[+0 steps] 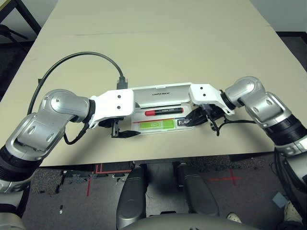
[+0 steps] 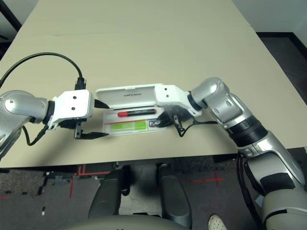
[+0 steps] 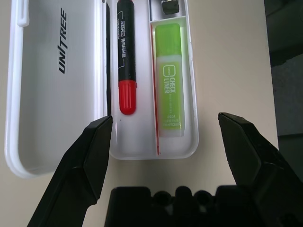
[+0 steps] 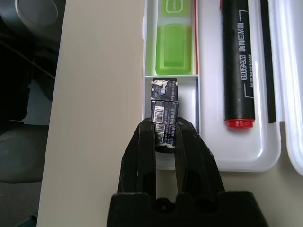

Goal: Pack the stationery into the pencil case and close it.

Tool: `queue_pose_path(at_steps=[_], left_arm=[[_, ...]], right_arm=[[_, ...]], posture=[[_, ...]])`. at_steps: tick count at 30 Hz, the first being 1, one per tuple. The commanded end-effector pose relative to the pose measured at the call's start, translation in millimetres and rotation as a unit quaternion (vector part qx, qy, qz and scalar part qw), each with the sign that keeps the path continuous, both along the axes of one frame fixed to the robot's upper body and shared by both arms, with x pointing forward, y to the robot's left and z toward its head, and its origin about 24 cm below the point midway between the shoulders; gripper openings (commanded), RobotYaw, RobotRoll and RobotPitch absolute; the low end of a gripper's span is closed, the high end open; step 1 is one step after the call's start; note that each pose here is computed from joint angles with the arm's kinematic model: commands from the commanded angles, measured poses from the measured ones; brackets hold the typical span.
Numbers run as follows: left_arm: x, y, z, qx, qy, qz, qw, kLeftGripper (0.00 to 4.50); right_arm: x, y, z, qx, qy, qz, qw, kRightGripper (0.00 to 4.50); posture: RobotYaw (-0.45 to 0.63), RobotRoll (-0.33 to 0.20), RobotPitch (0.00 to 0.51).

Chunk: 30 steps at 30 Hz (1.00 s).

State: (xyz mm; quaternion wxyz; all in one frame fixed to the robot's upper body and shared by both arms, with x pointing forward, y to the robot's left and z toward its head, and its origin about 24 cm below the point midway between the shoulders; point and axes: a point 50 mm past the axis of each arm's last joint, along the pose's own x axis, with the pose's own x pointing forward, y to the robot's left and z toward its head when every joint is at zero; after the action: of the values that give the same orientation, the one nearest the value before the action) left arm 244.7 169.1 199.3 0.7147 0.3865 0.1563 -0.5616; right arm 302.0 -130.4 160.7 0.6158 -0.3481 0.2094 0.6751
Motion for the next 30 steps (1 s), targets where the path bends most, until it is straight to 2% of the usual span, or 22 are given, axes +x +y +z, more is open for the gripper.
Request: queue_pose_path(at_steps=[1, 10, 15, 21, 30], left_arm=[[-3.4, 0, 0, 0.008, -0.003, -0.005, 1.000, 4.50], [-3.3, 2, -2, 0.009, 0.000, 0.000, 1.000, 4.50], [-3.7, 9, -3, 0.010, 0.002, 0.014, 1.000, 4.50], [-5.8, 19, -5, 0.012, 0.007, 0.032, 0.999, 4.50], [-4.5, 30, -6, 0.014, 0.010, 0.050, 0.999, 4.50]], right_arm=[[-0.2, 2, -3, -0.003, -0.003, 0.003, 1.000, 1.34], [-7.7, -11, 24, 0.021, 0.006, 0.032, 0.999, 4.49], [-11.4, -33, 54, 0.066, 0.024, 0.013, 0.997, 4.49], [-19.8, -66, 76, 0.069, 0.049, -0.052, 0.995, 4.49], [-35.8, -100, 83, 0.037, 0.083, -0.127, 0.988, 4.49]], posture=[[0.12, 0.000, 0.220], [0.12, 0.000, 0.219], [0.11, 0.000, 0.217], [0.10, 0.000, 0.214], [0.07, 0.000, 0.206]])
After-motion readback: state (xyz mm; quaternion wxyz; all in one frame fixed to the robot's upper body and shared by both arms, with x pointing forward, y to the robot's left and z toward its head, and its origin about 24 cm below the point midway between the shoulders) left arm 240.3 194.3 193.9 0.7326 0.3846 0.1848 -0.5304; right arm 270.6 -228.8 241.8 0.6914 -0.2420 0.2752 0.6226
